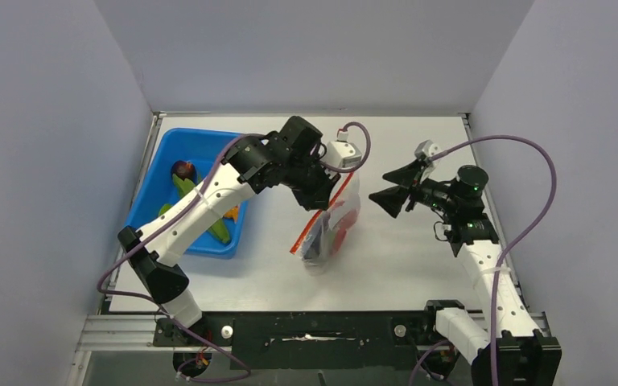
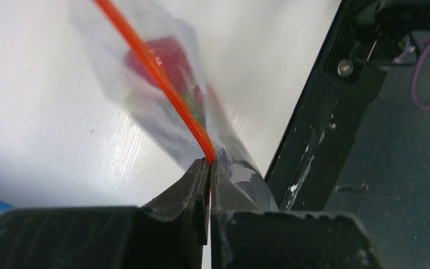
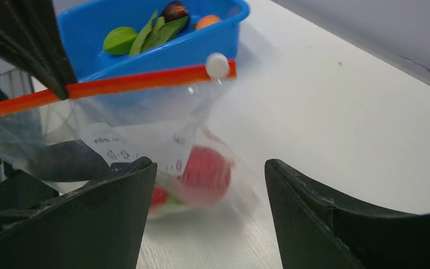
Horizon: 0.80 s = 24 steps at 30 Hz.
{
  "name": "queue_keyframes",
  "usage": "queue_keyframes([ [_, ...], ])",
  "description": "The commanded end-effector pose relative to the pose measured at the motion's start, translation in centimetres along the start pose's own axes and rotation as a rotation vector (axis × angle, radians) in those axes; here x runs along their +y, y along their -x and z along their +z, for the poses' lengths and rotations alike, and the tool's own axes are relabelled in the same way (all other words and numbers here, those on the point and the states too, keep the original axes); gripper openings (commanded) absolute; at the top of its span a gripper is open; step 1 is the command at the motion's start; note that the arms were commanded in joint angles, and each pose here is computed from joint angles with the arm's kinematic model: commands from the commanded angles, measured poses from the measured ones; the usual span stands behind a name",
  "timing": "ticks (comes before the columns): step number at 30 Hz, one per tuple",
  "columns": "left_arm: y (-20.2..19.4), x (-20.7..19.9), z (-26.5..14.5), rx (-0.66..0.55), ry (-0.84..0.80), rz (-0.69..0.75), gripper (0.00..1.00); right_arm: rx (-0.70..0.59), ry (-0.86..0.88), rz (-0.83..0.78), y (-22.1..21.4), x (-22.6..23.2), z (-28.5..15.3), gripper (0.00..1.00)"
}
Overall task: Open the zip-top bag and remove the fake food
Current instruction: Pick up the zipper food storage bag at the center of the board.
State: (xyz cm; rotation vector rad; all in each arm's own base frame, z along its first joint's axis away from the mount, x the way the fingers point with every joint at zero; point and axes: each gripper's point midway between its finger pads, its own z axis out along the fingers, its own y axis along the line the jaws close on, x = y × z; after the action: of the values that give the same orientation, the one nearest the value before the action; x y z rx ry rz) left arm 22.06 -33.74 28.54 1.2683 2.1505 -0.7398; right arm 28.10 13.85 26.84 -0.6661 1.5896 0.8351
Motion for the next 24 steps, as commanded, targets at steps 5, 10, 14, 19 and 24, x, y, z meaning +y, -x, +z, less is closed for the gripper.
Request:
queue_keyframes([
  [5, -3.5, -0.8, -1.9, 0.034, -0.029, 0.177, 0.00, 0.035, 0.278, -0.220, -1.5, 4.6, 2.5, 0.72],
  [10, -3.5, -1.2, -4.1, -0.090, -0.014, 0.346, 0.00, 0.025, 0.397, -0.252, -2.2, 6.5, 2.4, 0.73],
  [14, -2.7, -1.7, -5.8, -0.208, 0.013, 0.444, 0.00, 0.031, 0.464, -0.265, -2.3, 7.8, 2.7, 0.76],
  [19, -2.6, -2.1, -6.3, -0.261, 0.006, 0.488, 0.00, -0.024, 0.548, -0.290, -0.9, 9.6, 3.1, 0.79],
  [24, -3.2, -2.0, -5.8, -0.225, -0.002, 0.485, 0.00, -0.037, 0.557, -0.330, -0.9, 9.9, 4.4, 0.83],
])
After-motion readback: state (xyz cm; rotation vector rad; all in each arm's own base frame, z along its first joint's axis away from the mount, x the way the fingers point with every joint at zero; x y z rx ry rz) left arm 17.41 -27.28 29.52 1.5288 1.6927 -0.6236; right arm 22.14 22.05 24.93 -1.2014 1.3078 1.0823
